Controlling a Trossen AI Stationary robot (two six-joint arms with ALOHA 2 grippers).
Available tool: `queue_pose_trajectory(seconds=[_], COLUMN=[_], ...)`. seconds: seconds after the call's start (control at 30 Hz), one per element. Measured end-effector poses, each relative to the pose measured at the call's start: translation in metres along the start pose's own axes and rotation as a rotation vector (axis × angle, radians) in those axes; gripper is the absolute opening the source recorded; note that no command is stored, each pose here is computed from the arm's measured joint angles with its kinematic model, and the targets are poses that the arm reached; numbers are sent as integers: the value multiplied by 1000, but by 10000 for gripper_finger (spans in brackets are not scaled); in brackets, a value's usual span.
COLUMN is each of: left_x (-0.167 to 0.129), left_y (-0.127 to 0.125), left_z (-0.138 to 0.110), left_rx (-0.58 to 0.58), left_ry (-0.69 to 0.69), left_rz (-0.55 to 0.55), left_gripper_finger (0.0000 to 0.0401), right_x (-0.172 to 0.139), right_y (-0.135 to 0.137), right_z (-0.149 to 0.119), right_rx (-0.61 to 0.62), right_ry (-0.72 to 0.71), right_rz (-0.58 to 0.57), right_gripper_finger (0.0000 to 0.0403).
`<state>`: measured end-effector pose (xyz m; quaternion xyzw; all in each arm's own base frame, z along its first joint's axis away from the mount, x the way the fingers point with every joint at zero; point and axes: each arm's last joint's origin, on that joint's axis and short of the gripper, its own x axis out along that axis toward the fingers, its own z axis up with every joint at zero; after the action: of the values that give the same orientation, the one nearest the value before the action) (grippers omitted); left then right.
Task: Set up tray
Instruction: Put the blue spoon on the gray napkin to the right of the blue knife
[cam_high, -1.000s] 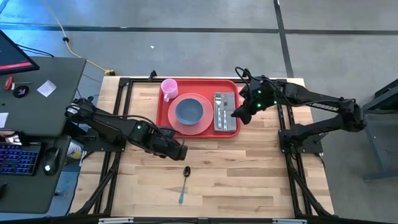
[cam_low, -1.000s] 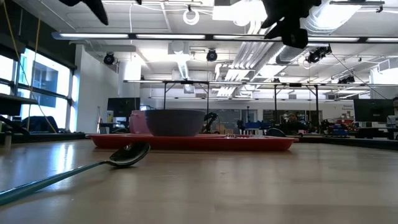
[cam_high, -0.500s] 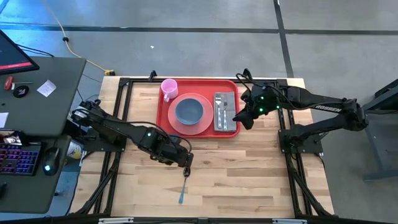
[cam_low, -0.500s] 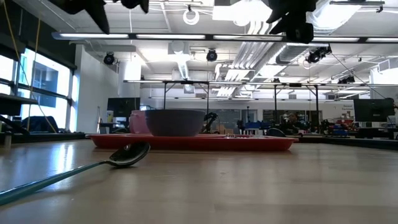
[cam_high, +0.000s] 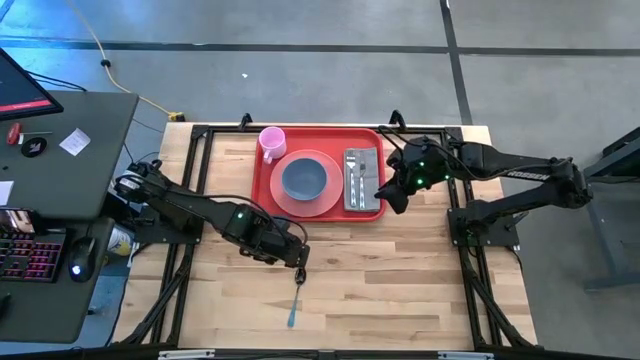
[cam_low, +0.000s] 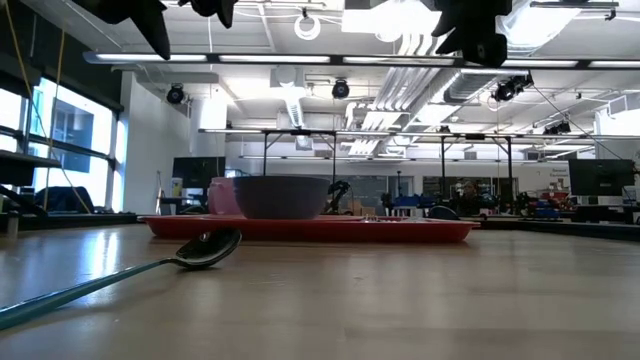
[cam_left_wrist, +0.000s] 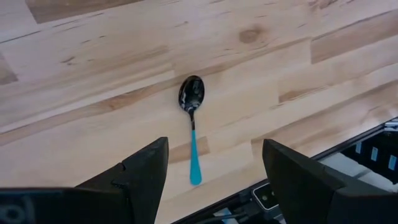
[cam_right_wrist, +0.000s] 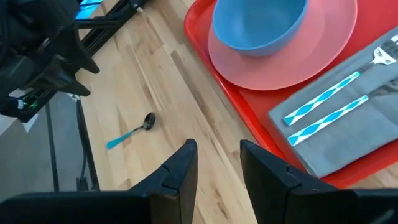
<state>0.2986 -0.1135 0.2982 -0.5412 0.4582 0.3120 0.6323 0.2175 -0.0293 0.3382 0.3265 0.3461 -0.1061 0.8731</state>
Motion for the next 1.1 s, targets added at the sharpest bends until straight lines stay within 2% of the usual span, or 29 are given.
queue_pose_trajectory(seconds=[0.53, 0.67, 0.83, 1.03, 1.1], left_x=[0, 6, 31, 60, 71], left_y=[-1, -1, -3, -12, -11], left_z=[0, -1, -4, -9, -10], left_rx=[-29, -29, -18, -15, -15], left_ry=[3, 2, 52, 149, 158], left_rz=[-8, 19, 98, 107, 140], left_gripper_finger=[291, 291, 291, 291, 291], right_x=[-1, 0, 1, 1, 1], right_y=[-3, -1, 6, 12, 13], right_z=[-6, -8, -13, -19, -21], right_rx=[20, 19, 1, -18, -18], right_ry=[72, 80, 91, 104, 105], right_rz=[-18, -9, -2, -4, -15], right_gripper_finger=[113, 113, 113, 113, 113])
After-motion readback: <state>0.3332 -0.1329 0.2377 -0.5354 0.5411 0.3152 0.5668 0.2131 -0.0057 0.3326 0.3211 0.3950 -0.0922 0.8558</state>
